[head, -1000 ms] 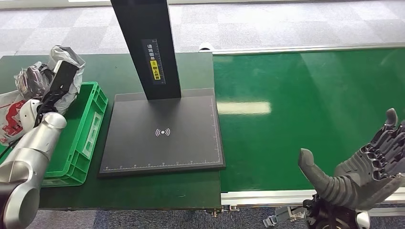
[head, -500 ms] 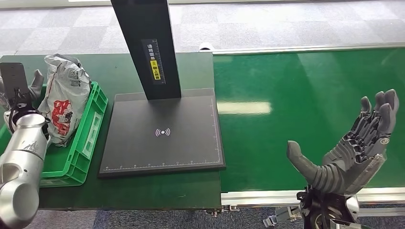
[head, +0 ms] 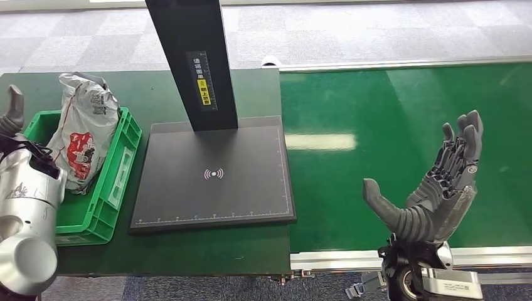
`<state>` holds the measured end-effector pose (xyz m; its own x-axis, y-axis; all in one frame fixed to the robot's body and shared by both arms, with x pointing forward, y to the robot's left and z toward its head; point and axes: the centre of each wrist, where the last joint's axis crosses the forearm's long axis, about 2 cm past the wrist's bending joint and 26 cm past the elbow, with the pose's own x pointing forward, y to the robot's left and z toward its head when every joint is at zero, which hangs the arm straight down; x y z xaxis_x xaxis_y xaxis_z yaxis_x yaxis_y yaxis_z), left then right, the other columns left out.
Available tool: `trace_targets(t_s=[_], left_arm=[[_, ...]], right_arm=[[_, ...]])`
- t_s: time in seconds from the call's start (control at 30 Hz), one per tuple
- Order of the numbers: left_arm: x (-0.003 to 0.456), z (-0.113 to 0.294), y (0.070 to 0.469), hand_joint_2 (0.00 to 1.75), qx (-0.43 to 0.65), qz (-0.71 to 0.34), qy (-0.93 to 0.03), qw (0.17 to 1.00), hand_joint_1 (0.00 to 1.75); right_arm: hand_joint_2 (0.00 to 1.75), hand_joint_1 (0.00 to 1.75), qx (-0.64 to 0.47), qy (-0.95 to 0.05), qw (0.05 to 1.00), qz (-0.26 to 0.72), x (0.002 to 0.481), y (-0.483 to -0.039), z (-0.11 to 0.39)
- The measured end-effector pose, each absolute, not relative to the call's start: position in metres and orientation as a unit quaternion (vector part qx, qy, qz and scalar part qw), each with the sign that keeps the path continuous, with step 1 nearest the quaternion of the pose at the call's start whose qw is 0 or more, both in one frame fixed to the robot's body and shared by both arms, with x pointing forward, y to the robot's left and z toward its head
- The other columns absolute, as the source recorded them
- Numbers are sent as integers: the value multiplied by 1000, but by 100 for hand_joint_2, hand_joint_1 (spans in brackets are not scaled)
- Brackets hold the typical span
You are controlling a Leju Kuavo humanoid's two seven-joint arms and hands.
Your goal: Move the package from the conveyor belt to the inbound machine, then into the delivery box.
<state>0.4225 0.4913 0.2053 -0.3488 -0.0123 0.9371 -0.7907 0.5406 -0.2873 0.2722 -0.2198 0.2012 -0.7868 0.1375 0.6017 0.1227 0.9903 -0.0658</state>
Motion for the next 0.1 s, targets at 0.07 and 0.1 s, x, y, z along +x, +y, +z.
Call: trace_targets(t_s=[0.07, 0.1], left_arm=[[421, 205, 488, 175, 275, 390, -739, 475, 0], [421, 205, 487, 175, 274, 389, -745, 467, 0]], right_arm=[[175, 0, -64, -943, 327, 11, 273, -218, 199], [175, 0, -63, -942, 329, 11, 273, -218, 199]])
